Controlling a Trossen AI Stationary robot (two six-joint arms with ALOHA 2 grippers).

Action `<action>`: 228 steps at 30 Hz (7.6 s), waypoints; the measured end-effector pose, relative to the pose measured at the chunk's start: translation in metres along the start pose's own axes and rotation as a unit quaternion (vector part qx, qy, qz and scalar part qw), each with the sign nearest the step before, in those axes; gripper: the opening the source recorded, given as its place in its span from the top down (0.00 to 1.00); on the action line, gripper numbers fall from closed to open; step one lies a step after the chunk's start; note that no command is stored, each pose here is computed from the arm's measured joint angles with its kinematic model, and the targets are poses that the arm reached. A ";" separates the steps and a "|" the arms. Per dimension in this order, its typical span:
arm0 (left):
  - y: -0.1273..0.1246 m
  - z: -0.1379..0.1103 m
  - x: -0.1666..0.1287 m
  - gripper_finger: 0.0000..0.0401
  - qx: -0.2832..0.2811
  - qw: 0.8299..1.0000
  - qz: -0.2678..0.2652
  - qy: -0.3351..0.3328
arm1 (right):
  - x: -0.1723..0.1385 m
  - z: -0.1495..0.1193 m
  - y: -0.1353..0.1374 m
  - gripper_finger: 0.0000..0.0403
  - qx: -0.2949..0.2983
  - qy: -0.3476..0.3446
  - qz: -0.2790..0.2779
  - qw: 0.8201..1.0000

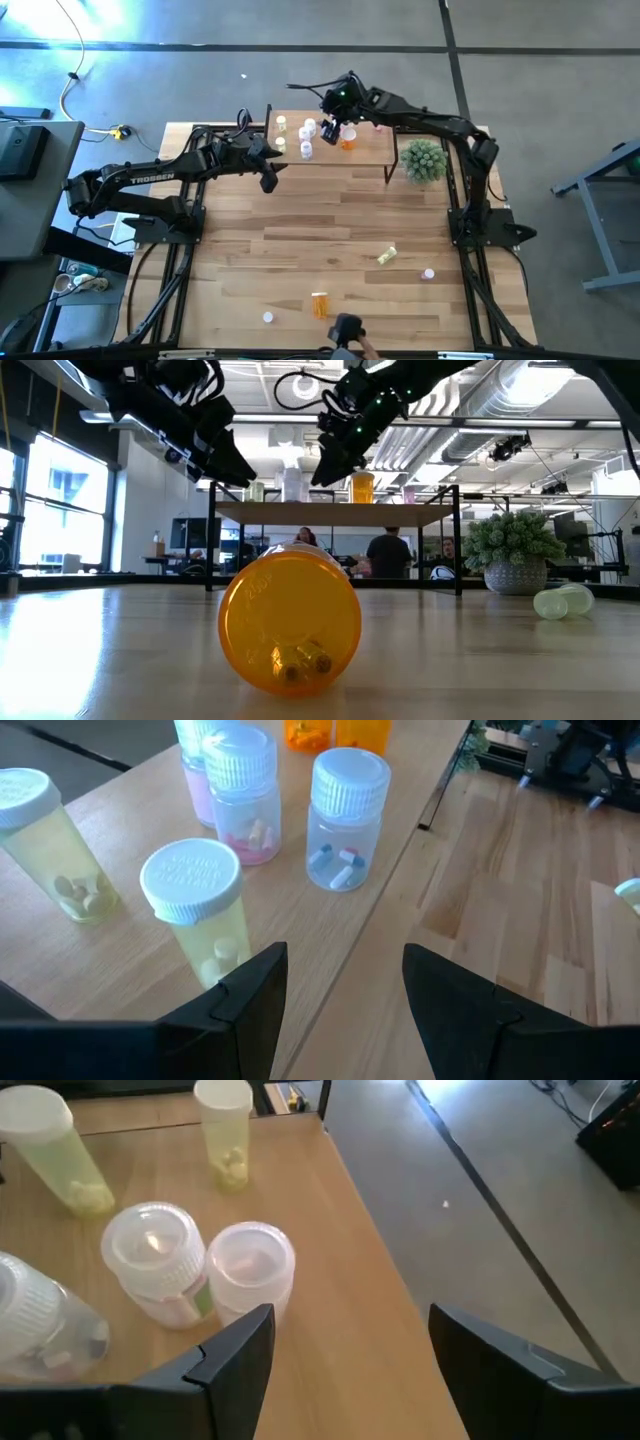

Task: Pick and place medicine bottles onto shelf by color
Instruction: Adjust the pill bottles on the shelf, then put the orange pill bottle aligned with the other orange pill bottles on the shelf

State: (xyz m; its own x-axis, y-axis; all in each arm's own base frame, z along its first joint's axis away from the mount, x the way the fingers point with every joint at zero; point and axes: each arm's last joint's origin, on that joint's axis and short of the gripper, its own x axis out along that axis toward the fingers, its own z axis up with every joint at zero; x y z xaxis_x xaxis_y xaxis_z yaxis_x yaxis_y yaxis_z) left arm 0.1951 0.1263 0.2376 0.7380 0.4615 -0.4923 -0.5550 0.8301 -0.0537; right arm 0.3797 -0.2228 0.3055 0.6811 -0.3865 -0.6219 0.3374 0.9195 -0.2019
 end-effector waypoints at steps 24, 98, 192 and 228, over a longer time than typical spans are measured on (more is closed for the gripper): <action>0.000 0.000 0.000 0.52 0.002 1.000 0.000 -0.001 | 0.007 0.004 0.010 0.36 -0.017 -0.015 -0.008 1.000; 0.007 0.009 -0.054 0.52 0.003 0.989 0.143 -0.023 | 0.008 0.060 0.062 0.36 -0.045 -0.076 0.004 0.996; 0.007 0.008 -0.054 0.52 0.000 0.989 0.144 -0.023 | -0.003 0.025 0.041 0.36 -0.007 0.111 -0.057 0.992; 0.007 0.008 -0.054 0.52 -0.002 0.989 0.143 -0.023 | -0.032 0.035 0.061 0.36 -0.032 0.107 -0.073 0.991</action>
State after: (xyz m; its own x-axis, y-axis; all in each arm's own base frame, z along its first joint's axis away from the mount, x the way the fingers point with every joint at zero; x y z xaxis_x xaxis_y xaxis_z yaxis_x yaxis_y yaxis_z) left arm 0.1548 0.1099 0.2709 0.5675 0.6908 -0.4479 -0.7447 0.6628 0.0787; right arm 0.4014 -0.1564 0.3398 0.4726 -0.4980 -0.7271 0.3754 0.8602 -0.3452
